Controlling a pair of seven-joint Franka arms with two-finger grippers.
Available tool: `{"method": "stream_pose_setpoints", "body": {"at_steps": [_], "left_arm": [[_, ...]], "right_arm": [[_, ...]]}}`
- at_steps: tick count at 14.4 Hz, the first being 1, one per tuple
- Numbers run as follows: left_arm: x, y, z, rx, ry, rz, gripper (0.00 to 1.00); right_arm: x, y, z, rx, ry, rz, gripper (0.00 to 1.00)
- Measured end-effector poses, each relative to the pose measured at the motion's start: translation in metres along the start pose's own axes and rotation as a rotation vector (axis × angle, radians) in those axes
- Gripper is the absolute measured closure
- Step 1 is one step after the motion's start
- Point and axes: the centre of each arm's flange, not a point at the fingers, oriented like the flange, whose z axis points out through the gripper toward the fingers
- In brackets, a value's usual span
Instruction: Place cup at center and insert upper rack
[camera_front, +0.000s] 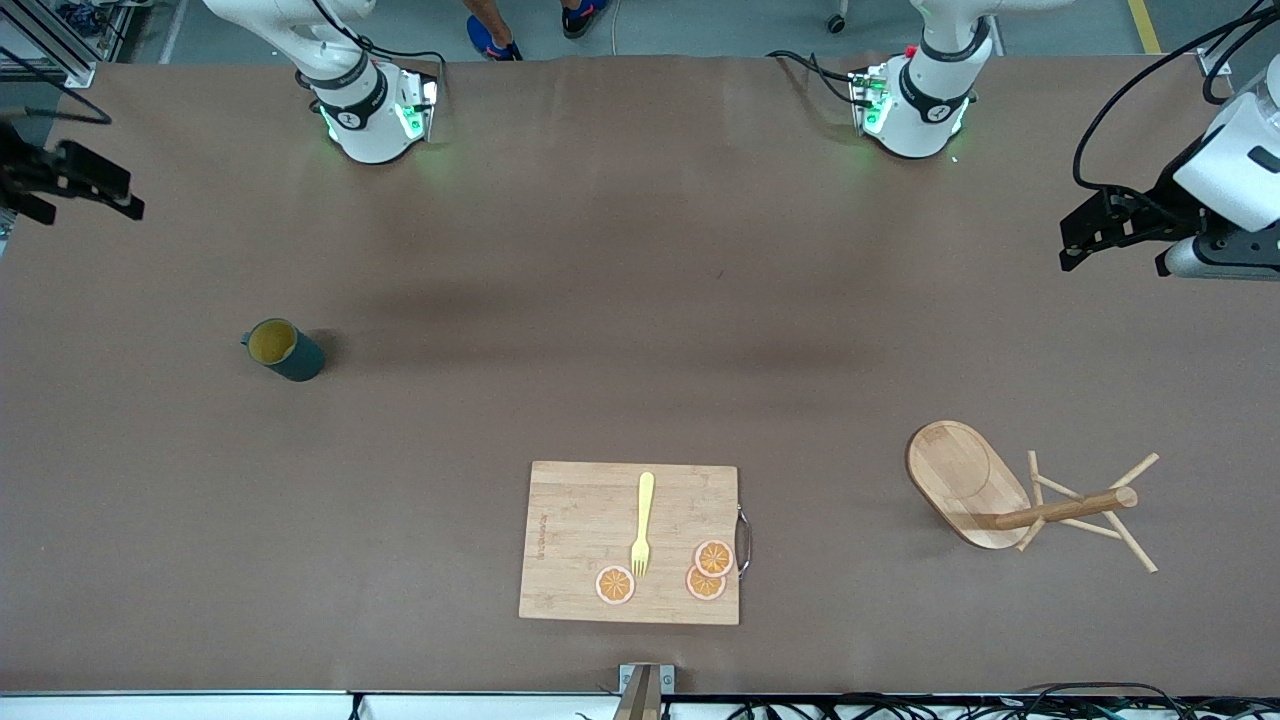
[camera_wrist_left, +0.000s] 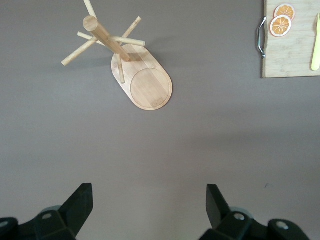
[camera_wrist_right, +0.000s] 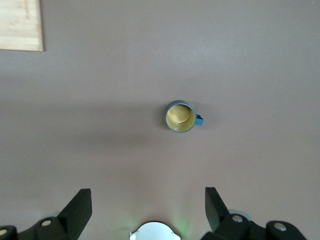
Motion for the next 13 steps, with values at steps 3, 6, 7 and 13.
{"method": "stream_pose_setpoints", "body": {"at_steps": [3, 6, 7, 13], "left_arm": [[0.002, 0.001, 0.003, -0.017, -0.004, -0.001, 0.00], [0.008, 0.001, 0.009, -0.022, 0.001, -0.003, 0.00], [0.012, 0.001, 0.013, -0.023, 0.003, -0.003, 0.00], [0.020, 0.001, 0.021, -0.025, 0.009, -0.004, 0.00]], "right_arm": [[0.064, 0.007, 0.073, -0.005, -0.078, 0.003, 0.00], [0.094, 0.012, 0.128, -0.005, -0.093, -0.077, 0.00], [0.097, 0.015, 0.146, -0.003, -0.089, -0.125, 0.00], [0.074, 0.089, 0.263, 0.023, -0.063, -0.334, 0.00]]}}
